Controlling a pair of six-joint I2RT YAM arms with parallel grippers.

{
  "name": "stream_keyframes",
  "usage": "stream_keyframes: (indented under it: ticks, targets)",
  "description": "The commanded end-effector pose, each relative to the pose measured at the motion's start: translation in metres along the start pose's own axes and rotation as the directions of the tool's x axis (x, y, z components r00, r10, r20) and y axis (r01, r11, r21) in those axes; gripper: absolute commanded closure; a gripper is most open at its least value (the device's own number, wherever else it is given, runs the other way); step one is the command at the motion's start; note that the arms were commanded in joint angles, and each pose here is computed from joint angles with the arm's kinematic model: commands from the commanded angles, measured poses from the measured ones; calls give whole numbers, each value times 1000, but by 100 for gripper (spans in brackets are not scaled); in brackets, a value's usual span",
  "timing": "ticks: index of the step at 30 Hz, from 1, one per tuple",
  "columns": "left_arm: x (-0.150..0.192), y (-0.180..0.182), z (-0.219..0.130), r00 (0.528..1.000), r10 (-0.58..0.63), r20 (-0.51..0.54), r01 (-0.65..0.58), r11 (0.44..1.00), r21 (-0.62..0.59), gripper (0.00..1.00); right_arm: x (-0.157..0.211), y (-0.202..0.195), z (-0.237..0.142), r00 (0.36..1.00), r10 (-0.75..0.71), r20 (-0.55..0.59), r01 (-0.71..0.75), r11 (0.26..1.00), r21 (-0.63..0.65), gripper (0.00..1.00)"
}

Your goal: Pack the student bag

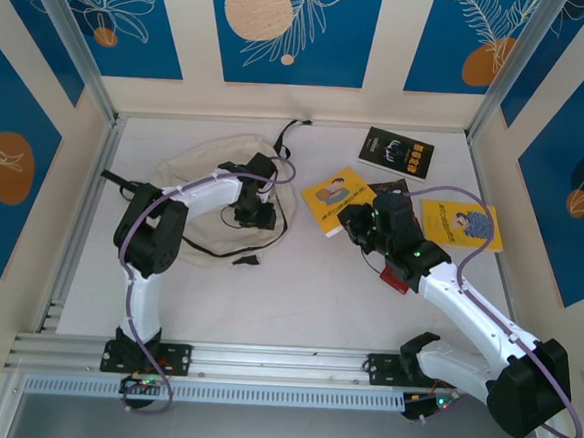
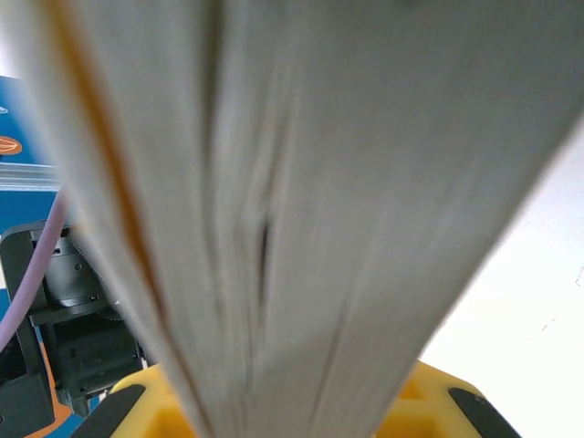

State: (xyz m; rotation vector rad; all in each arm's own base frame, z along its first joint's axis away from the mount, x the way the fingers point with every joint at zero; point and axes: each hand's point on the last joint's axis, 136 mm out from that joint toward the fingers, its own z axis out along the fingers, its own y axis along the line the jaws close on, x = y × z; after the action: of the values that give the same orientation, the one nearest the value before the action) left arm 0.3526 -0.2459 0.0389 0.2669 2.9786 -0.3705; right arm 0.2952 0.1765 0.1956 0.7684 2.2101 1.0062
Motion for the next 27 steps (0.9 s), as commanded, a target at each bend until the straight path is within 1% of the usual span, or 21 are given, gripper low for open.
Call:
stream_keyframes:
  ticks: [1,3,4,5,10,16,20,23,27]
  targets:
    - [0,3,-1,1000,18,-7,-18,999,-47,82,-8,24,-6,1000,-18,24,20,996,-89,100]
    - [-3,2,-7,1000,29,6,-28,998,-53,94,-7,25,-6,1000,-19,22,21,996,-90,100]
    - [-5,1,-12,999,33,17,-33,998,-51,98,-7,24,-6,1000,-19,22,21,996,-88,100]
    - [-6,1,-17,999,37,27,-36,998,-52,100,-7,24,-6,1000,-20,22,22,996,-87,100]
    - [-13,-1,-46,994,53,91,-48,997,-65,100,-7,21,-7,999,-21,25,23,997,-75,100]
    - [-21,-6,-99,976,69,207,-59,997,-57,100,-5,16,-9,999,-35,16,35,998,-54,100]
    - [-27,-7,-136,955,66,290,-55,997,-48,100,5,7,-10,998,-59,-27,58,997,-42,100]
    - [-33,-15,-160,936,59,346,-59,998,-12,100,17,8,-15,992,-96,-77,89,992,-86,100]
    - [-39,-41,-183,919,50,391,-99,989,106,100,31,17,-23,979,-162,-120,143,978,-154,100]
